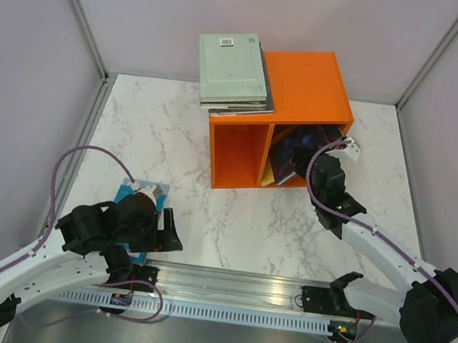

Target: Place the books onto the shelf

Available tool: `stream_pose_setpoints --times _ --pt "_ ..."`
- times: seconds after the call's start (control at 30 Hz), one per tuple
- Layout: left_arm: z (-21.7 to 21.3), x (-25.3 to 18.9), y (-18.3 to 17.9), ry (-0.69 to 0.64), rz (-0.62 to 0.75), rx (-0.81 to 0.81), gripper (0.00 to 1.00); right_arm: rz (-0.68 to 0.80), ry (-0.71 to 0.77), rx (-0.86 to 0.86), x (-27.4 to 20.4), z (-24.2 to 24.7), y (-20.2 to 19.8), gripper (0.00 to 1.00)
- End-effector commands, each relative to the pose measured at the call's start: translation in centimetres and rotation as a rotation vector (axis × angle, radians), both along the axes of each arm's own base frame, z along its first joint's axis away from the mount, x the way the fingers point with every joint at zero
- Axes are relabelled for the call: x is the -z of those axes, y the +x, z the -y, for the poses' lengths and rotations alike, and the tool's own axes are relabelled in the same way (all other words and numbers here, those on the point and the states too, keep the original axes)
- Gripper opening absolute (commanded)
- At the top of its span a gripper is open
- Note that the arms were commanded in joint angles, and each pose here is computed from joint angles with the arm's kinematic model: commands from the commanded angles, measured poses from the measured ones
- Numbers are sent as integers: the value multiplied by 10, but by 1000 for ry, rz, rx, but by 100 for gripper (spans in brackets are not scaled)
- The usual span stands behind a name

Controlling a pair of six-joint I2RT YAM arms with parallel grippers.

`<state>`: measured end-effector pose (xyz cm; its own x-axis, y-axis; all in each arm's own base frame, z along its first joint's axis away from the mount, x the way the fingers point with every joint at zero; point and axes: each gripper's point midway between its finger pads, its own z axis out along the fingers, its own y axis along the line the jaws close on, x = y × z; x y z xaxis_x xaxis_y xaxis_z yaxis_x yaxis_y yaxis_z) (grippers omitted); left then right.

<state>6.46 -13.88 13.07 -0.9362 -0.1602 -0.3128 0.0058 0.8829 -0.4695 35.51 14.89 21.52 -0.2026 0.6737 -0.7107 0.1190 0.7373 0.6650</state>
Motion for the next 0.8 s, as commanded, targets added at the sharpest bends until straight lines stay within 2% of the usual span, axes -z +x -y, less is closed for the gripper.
stream_pose_setpoints --times 0.0,0.13,0.5,0.77 --pt "-6 -9 1 23 13 -3 86 208 163 241 -42 35 26 0" --pt "-6 -13 1 46 4 14 86 230 177 312 -30 43 34 0" --pt "-2 -16 3 58 -10 22 86 201 104 457 1 57 55 0" --pt "4 -12 6 52 -10 19 86 103 56 481 25 52 71 1"
